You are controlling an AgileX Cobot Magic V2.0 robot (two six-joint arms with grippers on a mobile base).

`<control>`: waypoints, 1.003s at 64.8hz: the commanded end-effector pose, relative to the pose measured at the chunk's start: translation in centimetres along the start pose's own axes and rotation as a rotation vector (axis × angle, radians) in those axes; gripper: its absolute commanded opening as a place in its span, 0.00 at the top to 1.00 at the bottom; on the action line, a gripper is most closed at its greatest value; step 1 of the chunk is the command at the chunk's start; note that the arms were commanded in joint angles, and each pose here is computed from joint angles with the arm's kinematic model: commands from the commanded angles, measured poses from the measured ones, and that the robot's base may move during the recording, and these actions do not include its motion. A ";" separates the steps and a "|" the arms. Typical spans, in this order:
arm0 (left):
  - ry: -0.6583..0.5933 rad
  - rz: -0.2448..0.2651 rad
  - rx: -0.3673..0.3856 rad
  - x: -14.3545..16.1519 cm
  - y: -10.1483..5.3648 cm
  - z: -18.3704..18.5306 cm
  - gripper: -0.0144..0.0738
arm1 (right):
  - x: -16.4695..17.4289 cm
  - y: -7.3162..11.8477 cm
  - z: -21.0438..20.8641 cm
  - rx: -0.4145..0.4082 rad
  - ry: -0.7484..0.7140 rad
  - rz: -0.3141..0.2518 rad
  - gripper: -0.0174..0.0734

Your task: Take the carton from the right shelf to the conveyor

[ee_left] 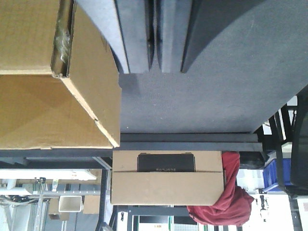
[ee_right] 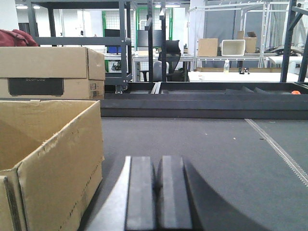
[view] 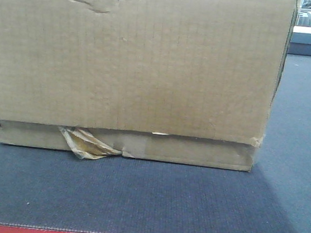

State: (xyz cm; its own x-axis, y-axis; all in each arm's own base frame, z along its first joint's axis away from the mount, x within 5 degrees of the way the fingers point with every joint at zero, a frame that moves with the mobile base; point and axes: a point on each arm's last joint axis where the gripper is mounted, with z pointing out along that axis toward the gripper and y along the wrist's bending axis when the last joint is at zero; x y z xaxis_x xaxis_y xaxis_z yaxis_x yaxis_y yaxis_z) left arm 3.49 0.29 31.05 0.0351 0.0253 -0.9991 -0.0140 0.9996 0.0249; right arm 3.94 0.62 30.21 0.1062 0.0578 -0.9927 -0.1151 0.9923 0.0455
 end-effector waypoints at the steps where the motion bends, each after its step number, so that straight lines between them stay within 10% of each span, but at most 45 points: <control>1: -0.030 0.002 -0.001 -0.2 0.0 -0.1 0.81 | -0.2 -0.1 -0.1 0.009 -0.031 -0.023 0.89; 44: -0.017 0.013 -0.025 0.0 0.1 -0.3 0.81 | -0.2 -0.1 -0.1 0.009 -0.033 -0.023 0.89; 65: 0.010 -0.003 -0.045 7.7 -0.2 1.2 0.81 | -0.2 -0.1 -0.1 0.009 -0.033 -0.023 0.89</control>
State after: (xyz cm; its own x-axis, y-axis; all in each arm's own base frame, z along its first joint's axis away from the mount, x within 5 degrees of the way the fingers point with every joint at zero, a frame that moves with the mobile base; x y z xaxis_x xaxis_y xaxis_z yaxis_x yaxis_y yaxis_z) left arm 4.52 0.38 24.98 0.0016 0.0239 -0.9997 -0.0627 0.9978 0.0238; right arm 3.93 0.61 30.25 0.1106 0.0559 -0.9923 -0.1142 0.9925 0.0432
